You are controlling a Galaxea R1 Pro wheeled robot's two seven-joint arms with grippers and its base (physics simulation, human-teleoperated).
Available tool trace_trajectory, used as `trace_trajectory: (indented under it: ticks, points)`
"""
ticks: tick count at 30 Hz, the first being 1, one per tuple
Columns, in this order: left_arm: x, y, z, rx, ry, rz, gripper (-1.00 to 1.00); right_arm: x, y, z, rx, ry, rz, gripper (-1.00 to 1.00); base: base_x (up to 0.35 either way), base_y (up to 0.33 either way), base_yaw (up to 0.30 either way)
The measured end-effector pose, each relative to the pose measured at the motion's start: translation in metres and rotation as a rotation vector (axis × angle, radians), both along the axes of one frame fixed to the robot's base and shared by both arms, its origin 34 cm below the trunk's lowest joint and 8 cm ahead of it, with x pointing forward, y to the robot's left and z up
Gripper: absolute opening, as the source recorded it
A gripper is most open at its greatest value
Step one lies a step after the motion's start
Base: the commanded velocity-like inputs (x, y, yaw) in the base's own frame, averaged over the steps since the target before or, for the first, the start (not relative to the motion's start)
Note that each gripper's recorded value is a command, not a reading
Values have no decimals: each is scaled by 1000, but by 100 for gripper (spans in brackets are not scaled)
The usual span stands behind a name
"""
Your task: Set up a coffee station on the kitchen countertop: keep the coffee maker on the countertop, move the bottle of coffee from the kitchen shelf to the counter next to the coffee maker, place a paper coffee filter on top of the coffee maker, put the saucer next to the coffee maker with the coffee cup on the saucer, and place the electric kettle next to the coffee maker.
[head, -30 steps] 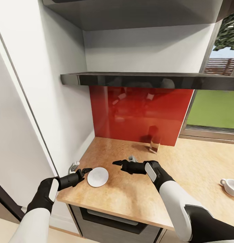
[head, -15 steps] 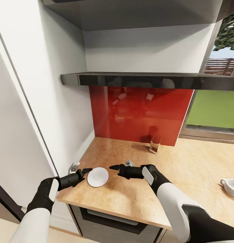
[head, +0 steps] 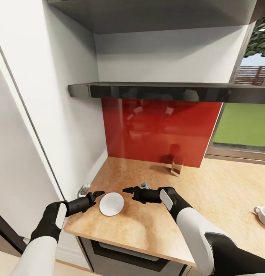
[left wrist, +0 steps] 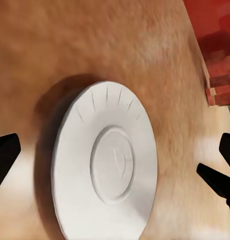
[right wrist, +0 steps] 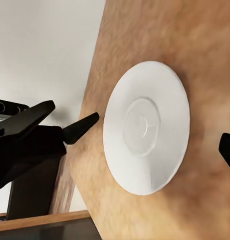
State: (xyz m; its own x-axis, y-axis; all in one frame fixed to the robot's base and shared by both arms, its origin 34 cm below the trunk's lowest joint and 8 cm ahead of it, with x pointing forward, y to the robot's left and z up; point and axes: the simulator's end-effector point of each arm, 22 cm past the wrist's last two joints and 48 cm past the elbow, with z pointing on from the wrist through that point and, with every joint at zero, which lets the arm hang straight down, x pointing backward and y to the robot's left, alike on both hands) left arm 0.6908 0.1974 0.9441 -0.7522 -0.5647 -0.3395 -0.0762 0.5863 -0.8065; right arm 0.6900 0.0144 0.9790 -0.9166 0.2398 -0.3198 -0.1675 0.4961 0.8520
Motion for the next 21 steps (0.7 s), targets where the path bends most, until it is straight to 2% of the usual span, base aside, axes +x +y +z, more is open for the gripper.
trace_trajectory:
  ticks: [6,10,21]
  points:
    - [-12,-19,-17,-60,54,-19,100,0,0,0,0,-1,0,100,0,0,0]
    - [-16,-24,-23,-59,72,-30,100,0,0,0,0,0,0,100,0,0,0]
    - [-18,-37,-23,-69,74,-46,100,0,0,0,0,0,0,100,0,0,0]
